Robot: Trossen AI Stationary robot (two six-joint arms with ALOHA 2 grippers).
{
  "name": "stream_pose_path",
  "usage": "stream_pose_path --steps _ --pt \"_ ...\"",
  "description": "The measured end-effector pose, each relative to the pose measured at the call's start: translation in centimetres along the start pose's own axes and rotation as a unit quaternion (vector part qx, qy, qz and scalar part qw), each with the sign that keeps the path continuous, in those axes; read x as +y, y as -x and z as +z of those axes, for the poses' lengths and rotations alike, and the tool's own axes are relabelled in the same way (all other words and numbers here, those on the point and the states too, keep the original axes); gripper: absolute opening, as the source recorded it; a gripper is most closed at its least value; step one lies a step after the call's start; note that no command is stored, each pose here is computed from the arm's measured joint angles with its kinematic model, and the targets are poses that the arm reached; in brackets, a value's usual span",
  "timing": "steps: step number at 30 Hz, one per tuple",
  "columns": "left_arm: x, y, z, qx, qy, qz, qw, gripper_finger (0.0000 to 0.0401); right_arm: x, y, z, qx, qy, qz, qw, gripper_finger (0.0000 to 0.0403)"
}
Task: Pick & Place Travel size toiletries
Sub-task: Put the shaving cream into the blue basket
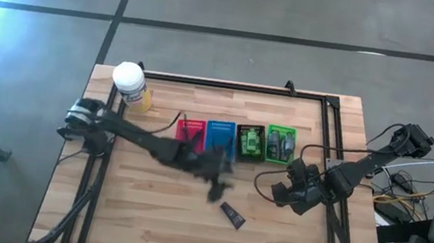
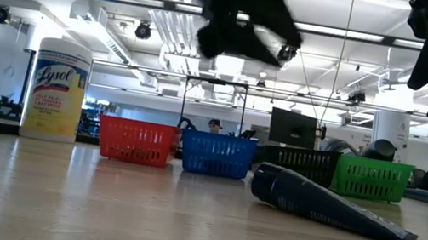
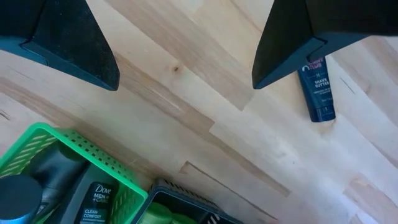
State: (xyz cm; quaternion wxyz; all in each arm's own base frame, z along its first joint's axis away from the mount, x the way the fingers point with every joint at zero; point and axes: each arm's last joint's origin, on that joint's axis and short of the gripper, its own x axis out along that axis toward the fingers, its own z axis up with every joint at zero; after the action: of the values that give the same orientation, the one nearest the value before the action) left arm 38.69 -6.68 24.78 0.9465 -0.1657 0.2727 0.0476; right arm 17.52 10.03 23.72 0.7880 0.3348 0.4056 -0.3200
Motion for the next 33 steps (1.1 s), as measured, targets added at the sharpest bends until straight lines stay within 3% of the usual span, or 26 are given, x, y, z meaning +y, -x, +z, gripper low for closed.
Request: stream_pose_path --steps 2,5,11,16,33 --pt "-2.1 0.4 -0.5 0.005 -0.128 -0.043 0.991 0.0236 0.0 0.0 0.0 0.001 0.002 0.0 1.0 0.0363" --pt "-4.0 0.2 -1.7 0.014 -0.22 -0.066 0.973 0.0234 0.0 0.0 -0.1 0.015 0.007 0.001 1.0 0.0364" --pt "-3.5 -2.2 -3.9 0.055 -0.265 -0.059 0.961 0.0234 0.0 0.1 -0.4 0.054 0.017 0.006 0.998 0.0363" --pt "-3.7 -4.3 -5.2 0.095 -0.308 -0.103 0.941 0.0234 0.1 0.2 -0.6 0.071 0.02 0.009 0.997 0.0364" --pt "-4.1 -10.3 -5.0 0.283 -0.346 -0.095 0.889 0.0234 0.2 0.4 -0.6 0.081 0.011 0.014 0.997 0.0364"
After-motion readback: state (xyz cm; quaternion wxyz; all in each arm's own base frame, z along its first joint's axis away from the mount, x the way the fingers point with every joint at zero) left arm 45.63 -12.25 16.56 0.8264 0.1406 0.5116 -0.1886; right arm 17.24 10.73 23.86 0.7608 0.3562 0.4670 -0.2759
